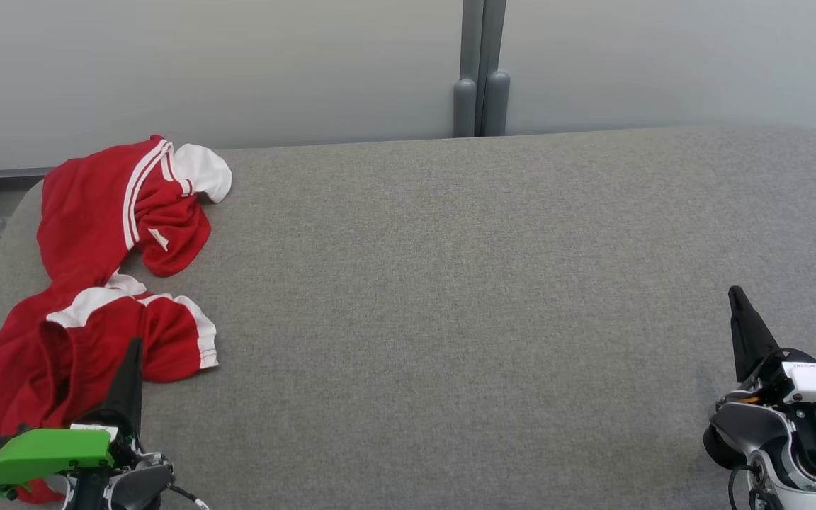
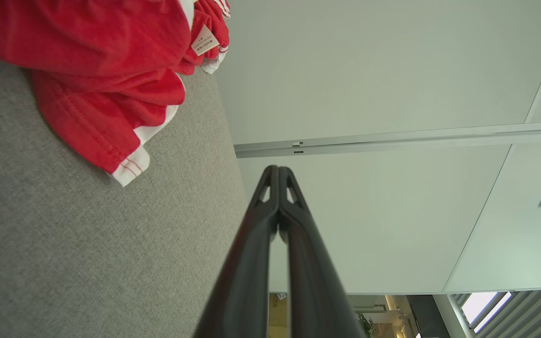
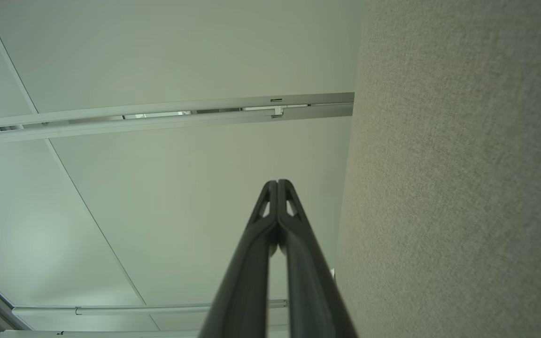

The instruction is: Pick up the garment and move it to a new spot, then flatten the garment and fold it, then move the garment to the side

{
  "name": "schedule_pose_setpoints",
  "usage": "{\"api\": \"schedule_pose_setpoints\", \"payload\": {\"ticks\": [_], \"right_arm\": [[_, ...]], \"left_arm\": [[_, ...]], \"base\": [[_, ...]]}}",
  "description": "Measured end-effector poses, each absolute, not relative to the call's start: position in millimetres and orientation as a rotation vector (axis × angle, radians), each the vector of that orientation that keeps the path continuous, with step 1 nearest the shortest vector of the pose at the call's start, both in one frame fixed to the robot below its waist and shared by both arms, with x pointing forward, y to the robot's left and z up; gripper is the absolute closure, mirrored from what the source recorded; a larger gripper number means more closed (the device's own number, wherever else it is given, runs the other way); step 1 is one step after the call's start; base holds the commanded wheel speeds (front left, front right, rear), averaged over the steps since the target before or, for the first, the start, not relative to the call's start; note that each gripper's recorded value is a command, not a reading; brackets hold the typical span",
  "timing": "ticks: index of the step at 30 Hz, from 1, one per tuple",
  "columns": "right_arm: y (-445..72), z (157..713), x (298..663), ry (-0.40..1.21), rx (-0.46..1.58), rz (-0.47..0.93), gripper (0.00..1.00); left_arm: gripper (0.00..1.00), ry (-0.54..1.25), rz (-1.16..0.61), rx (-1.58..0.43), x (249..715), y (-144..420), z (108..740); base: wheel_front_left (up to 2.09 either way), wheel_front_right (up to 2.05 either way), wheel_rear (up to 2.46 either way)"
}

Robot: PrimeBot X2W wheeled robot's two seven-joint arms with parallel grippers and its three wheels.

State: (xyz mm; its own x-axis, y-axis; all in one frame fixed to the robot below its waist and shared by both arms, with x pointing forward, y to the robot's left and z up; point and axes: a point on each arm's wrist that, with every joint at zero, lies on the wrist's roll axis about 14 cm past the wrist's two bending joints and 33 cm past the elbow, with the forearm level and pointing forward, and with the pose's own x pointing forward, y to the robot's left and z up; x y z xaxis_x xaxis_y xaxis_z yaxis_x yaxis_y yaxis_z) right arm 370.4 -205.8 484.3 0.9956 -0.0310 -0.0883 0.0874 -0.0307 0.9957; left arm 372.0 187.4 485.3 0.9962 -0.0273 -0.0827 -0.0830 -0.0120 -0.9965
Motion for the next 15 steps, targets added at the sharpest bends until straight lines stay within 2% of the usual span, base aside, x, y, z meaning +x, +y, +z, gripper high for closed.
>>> {"api": "schedule_pose_setpoints", "payload": {"ticks": [15], "right_arm": [[-205.8,484.2,370.4,0.044,1.599,-0.095,1.0]], "left_arm": [[1.0,0.086,0.044,-1.583,372.1,187.4,485.3]], "base": [[0.0,0.0,0.0]]}}
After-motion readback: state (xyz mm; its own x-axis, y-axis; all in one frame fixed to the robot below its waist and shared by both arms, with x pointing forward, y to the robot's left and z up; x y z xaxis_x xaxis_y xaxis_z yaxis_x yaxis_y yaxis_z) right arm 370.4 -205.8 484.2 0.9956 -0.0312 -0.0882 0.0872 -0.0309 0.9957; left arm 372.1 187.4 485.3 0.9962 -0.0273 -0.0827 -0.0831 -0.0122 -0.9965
